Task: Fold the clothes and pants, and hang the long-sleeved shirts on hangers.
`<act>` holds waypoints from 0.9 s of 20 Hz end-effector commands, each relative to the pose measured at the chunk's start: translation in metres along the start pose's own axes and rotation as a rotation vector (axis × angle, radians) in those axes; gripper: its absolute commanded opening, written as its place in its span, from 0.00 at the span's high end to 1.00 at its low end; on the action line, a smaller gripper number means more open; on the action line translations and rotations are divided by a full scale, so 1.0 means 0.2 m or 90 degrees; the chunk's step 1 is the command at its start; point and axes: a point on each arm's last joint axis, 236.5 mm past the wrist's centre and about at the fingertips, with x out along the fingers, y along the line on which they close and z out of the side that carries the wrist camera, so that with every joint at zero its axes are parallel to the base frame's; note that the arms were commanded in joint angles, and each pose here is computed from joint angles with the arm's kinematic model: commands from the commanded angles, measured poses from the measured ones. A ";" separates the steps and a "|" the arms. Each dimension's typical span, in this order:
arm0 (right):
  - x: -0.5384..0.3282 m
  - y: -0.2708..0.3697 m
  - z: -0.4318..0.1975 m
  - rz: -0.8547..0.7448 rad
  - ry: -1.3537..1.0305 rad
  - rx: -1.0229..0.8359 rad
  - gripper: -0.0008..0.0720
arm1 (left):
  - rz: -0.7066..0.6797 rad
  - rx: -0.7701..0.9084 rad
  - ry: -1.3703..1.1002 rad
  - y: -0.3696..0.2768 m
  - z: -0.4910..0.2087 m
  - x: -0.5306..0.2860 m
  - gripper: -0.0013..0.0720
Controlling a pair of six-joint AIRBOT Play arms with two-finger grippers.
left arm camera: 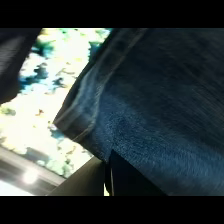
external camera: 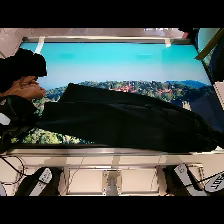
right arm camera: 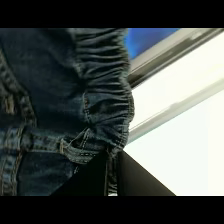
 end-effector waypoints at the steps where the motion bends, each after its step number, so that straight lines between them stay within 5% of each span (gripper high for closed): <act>1: -0.05 -0.05 0.12 -0.018 -0.051 0.029 0.93 | 0.031 -0.008 -0.006 0.06 0.02 0.00 0.96; 15: 0.14 -0.02 -0.11 -0.021 0.029 0.017 0.89 | 0.081 0.009 0.115 0.15 -0.20 -0.03 0.92; 16: 0.09 -0.04 -0.05 -0.029 0.012 0.025 0.69 | 0.076 0.005 0.125 0.14 -0.21 -0.04 0.55; 17: 0.03 -0.08 0.02 -0.039 -0.011 0.035 0.40 | 0.073 0.002 0.134 0.13 -0.22 -0.06 0.04; 18: -0.05 -0.11 0.09 -0.050 -0.038 0.043 0.30 | 0.073 0.001 0.137 0.13 -0.21 -0.10 0.03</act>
